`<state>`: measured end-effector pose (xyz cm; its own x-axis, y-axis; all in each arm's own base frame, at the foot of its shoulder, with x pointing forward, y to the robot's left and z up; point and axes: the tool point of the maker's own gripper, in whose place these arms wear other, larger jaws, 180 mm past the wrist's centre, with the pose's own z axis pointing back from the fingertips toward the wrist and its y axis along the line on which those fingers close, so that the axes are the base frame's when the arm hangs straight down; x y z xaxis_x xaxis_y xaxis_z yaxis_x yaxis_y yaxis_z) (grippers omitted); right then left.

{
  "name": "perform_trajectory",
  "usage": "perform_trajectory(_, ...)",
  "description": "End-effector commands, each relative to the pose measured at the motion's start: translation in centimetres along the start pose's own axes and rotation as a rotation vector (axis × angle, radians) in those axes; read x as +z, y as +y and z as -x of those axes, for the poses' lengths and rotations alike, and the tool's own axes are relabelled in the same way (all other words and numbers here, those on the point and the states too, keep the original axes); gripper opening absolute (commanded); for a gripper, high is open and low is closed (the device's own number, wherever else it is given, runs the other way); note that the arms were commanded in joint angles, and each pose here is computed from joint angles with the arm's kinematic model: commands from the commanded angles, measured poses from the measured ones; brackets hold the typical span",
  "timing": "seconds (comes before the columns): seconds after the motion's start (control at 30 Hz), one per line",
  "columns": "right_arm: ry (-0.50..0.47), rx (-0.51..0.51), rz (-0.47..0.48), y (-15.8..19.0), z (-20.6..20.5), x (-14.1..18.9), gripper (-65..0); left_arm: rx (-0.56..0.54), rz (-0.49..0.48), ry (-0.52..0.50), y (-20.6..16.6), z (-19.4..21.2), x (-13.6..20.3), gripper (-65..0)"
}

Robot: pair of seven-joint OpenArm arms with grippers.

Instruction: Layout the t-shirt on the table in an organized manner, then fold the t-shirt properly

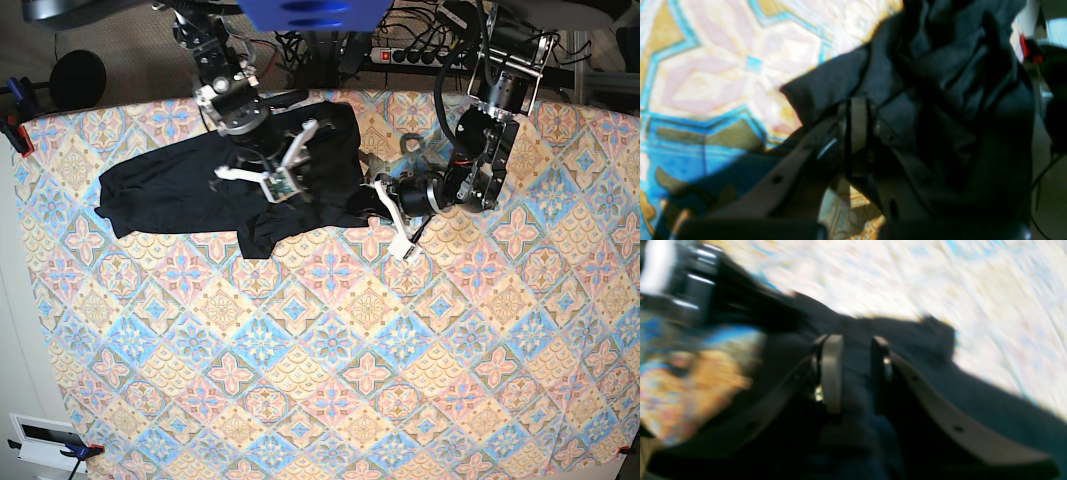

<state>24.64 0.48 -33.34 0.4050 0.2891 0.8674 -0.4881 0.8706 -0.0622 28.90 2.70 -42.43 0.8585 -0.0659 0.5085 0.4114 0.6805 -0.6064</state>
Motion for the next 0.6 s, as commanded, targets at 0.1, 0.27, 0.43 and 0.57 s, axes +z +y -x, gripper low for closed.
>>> perform_trajectory(0.1, -0.132, 0.049, -0.124, 4.2, -4.3, -0.4, -51.5, -0.010, -0.011, -0.042, 0.1, -1.6, 0.4, -65.0)
perform_trajectory(0.27, -0.183, 0.097, -0.197, 6.7, -6.2, -0.7, -53.7, 0.000, -0.006, -0.045, 0.0, -1.5, 0.4, -65.0)
perform_trajectory(0.43, -0.166, 0.142, -0.178, 5.6, -6.5, -2.6, -63.9, 0.068, 0.017, -0.124, 0.2, -2.9, 1.3, -65.0)
perform_trajectory(0.57, -0.080, 0.147, -0.172, 5.3, -4.2, -3.4, -65.0, 0.107, 0.061, -0.173, -0.4, -4.0, 1.6, -65.0)
